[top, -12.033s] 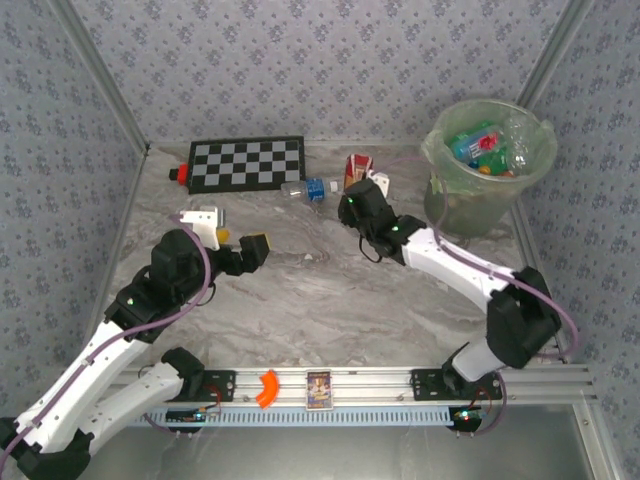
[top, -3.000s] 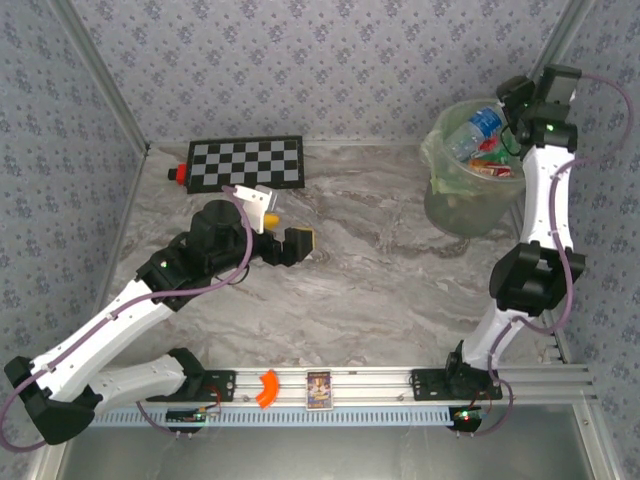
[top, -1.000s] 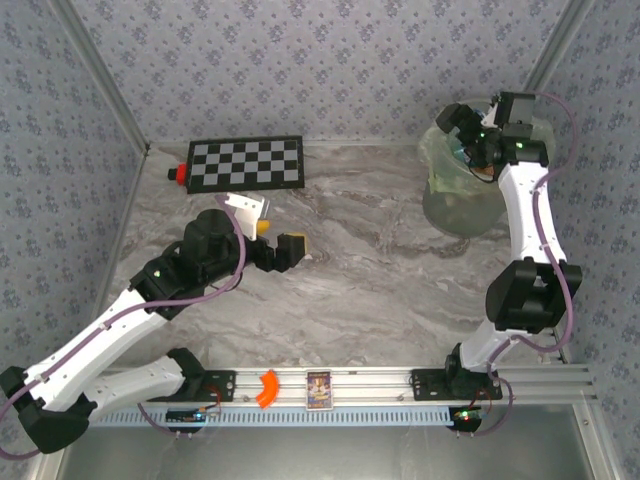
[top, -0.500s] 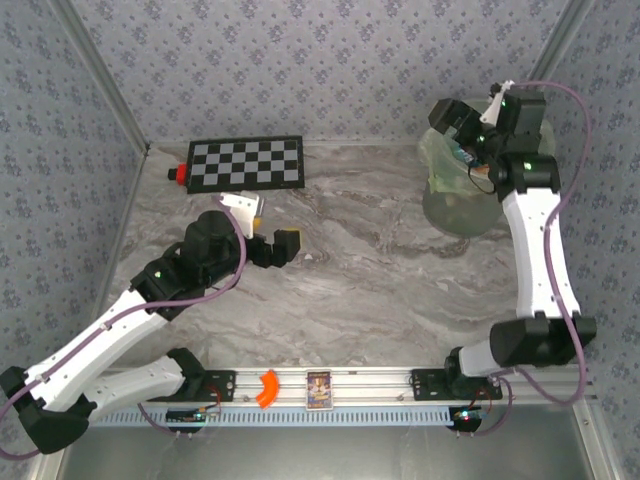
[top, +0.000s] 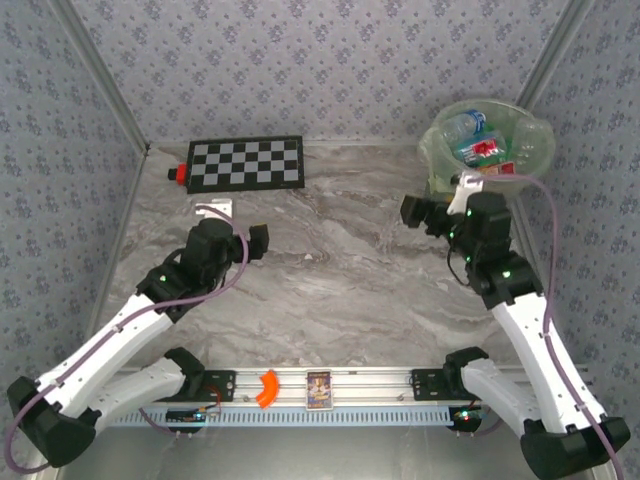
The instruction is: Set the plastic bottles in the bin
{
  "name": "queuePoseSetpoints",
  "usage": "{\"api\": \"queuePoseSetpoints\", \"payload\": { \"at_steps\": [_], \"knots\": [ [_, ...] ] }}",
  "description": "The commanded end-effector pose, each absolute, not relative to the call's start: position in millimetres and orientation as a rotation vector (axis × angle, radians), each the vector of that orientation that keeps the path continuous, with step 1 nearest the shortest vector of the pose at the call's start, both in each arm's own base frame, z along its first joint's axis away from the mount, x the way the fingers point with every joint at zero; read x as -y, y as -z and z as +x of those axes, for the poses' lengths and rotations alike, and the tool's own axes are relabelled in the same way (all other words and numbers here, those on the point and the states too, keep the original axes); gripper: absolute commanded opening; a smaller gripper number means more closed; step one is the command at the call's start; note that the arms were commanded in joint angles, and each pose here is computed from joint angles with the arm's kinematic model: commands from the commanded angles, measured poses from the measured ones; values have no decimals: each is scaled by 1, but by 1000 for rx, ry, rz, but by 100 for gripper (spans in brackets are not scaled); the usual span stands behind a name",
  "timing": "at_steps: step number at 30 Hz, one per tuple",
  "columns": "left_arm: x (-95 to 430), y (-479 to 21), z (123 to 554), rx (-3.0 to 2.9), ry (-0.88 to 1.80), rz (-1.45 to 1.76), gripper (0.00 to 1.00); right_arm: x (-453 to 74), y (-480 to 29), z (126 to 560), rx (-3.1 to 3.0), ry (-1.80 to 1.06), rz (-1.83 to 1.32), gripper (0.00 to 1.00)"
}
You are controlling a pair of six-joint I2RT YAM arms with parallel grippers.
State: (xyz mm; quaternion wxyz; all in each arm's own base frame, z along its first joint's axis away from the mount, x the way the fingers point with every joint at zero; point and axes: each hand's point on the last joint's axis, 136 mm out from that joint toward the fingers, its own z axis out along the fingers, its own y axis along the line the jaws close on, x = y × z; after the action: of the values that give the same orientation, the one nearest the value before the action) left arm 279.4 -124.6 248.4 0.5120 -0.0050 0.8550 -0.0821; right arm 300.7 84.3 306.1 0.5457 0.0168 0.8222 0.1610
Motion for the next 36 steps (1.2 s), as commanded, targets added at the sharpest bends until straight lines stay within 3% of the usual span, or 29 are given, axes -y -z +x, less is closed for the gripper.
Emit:
{"api": "queuePoseSetpoints", "payload": {
  "at_steps": [1, 7, 15, 23, 36],
  "knots": [
    [97, -232, 290, -2028, 70, -83, 100, -66, -269, 306, -1935, -168, 29, 100],
    [48, -201, 314, -2031, -147, -163, 100, -45, -192, 313, -1929, 73, -16, 100],
    [-22, -145, 352, -2073, -421, -278, 100, -10, -142, 327, -1883, 197, 47, 99],
    [-24, -118, 383, -1961, -387, -156, 100, 12, -125, 350, -1822, 159, 90, 100],
    [-25, -91, 394, -1930, -153, -146, 100, 15, -118, 370, -1879, 86, 31, 99]
  ]
}}
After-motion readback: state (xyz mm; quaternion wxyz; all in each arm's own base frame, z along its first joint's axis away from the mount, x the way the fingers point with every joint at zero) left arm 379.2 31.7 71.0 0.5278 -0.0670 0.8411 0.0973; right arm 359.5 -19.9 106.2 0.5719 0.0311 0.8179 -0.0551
